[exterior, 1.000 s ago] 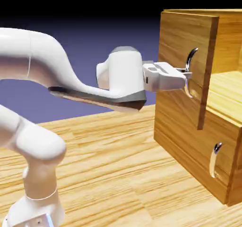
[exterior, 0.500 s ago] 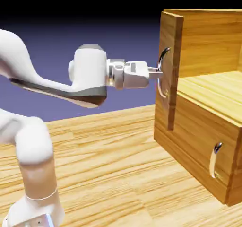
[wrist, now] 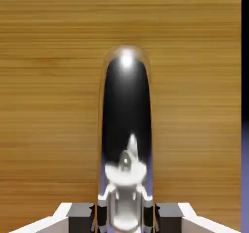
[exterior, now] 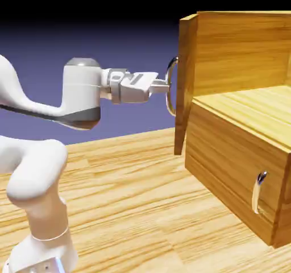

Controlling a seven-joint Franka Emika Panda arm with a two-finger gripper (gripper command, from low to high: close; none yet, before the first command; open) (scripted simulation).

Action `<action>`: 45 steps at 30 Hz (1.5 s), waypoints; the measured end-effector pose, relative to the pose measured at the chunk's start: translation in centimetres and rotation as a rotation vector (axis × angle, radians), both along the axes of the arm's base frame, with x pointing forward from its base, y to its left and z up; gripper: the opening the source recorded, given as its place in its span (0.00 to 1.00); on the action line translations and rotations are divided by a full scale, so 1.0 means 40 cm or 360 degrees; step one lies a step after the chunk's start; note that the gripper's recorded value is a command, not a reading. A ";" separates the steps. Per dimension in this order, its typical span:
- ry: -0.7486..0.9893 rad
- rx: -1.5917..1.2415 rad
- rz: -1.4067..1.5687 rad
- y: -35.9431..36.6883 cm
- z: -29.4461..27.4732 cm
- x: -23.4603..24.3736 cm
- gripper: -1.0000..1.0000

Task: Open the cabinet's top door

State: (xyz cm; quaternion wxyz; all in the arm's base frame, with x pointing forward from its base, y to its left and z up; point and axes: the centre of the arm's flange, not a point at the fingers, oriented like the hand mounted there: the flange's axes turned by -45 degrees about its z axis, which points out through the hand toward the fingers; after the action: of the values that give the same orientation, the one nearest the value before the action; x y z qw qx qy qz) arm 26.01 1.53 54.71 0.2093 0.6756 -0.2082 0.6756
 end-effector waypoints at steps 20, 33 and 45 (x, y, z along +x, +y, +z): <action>-0.0001 0.0002 -0.0437 0.306 0.000 -0.186 0.00; -0.0002 0.0003 -0.0880 0.655 0.000 -0.284 0.00; -0.0002 0.0003 -0.1215 0.930 0.000 -0.291 0.00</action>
State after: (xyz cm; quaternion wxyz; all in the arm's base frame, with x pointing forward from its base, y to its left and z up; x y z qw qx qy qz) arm 14.37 38.72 54.71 0.4452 0.5492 -0.4457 0.5492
